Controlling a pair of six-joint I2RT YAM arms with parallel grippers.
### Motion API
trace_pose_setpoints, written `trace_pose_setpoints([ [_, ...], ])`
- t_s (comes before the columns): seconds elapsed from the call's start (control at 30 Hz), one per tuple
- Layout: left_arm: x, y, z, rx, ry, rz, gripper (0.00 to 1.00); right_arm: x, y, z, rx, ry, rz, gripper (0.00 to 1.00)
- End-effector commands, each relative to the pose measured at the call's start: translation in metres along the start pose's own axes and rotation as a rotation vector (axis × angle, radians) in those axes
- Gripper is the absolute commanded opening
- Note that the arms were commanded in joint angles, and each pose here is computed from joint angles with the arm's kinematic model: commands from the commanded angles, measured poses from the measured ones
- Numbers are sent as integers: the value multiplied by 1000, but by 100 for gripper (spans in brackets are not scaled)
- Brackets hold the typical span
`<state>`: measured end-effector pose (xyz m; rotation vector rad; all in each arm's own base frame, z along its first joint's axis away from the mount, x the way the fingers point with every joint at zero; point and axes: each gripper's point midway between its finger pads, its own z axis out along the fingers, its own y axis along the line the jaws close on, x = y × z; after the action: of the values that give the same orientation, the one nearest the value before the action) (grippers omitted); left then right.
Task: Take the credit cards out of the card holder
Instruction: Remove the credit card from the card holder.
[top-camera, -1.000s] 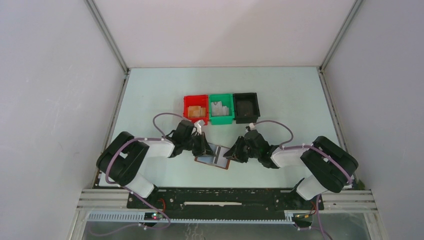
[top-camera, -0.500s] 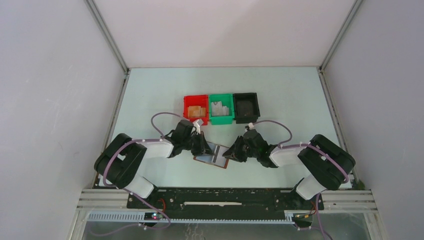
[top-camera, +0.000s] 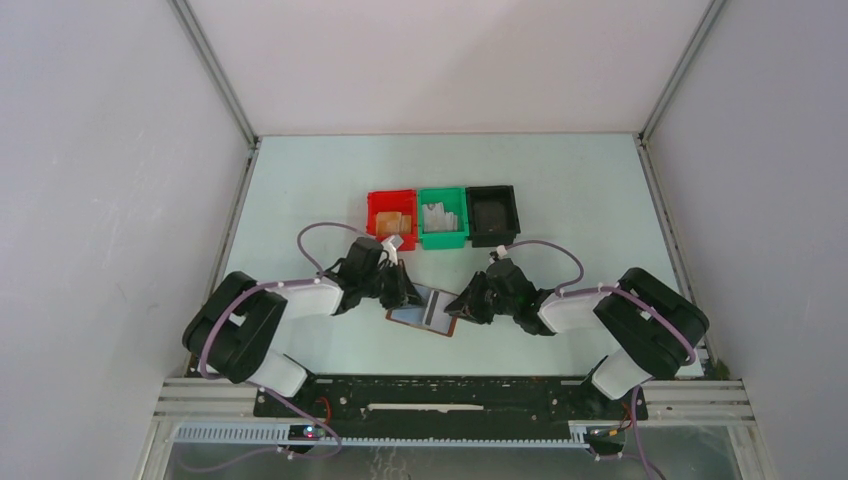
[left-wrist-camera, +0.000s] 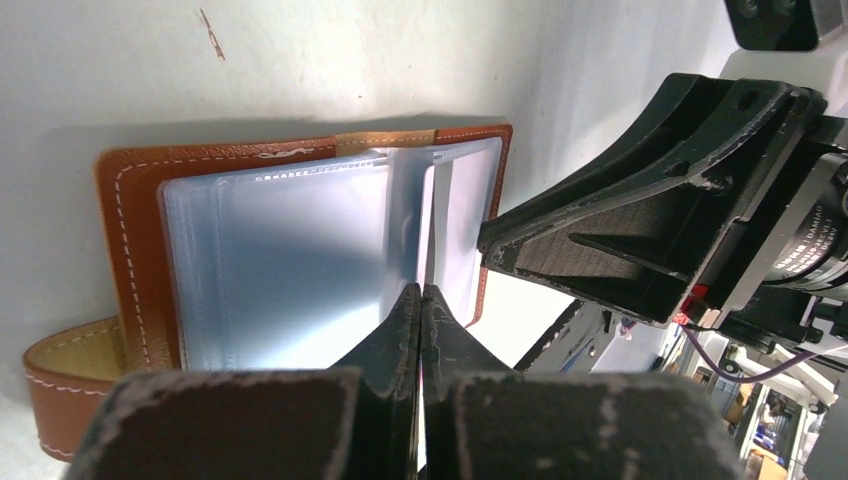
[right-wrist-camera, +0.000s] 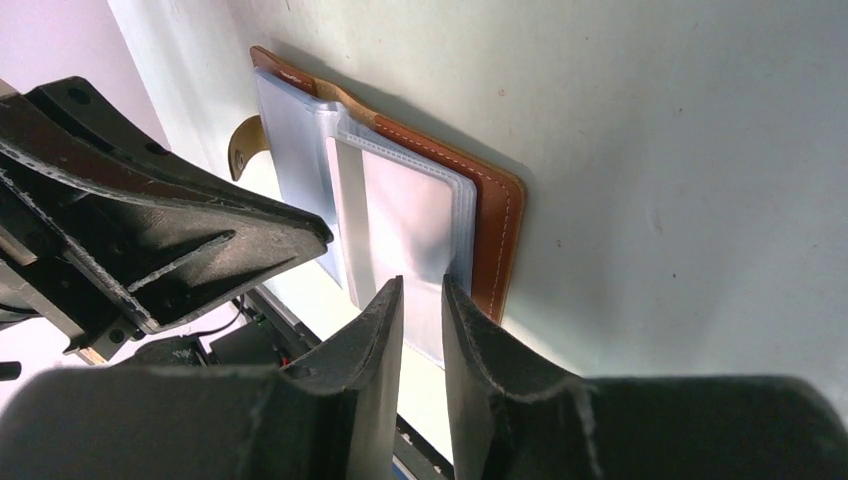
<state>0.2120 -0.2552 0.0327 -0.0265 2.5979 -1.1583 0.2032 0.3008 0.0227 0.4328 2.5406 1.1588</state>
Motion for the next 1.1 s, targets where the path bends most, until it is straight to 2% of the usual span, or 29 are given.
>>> trace_pose_setpoints([
  [0.0,-8,-7,-7,27,-35,41,0,8,-51,2,175,9,7,30],
  [0.23,-8,-7,-2,32,-18,21,1,9,-50,2,170,11,7,30],
  [0.33,-9,-10,2,49,-13,2,23,9,-49,2,167,12,7,30],
  [0.4,-11,-12,3,54,-18,-2,34,9,-48,2,164,12,5,30],
  [0.47,-14,-14,3,58,-23,-3,40,8,-48,2,164,11,5,30],
  [0.53,-16,-16,4,65,-23,-4,41,8,-47,1,162,10,3,30],
  [0.8,-18,-13,14,62,-11,-26,32,8,-46,1,158,10,3,30],
  [0.93,-19,-15,17,83,-13,-37,23,8,-47,1,160,9,2,30],
  [1.0,-21,-18,17,91,-16,-43,15,8,-46,1,160,8,1,30],
  [1.07,-23,-20,16,97,-19,-46,2,8,-46,0,161,7,1,30],
])
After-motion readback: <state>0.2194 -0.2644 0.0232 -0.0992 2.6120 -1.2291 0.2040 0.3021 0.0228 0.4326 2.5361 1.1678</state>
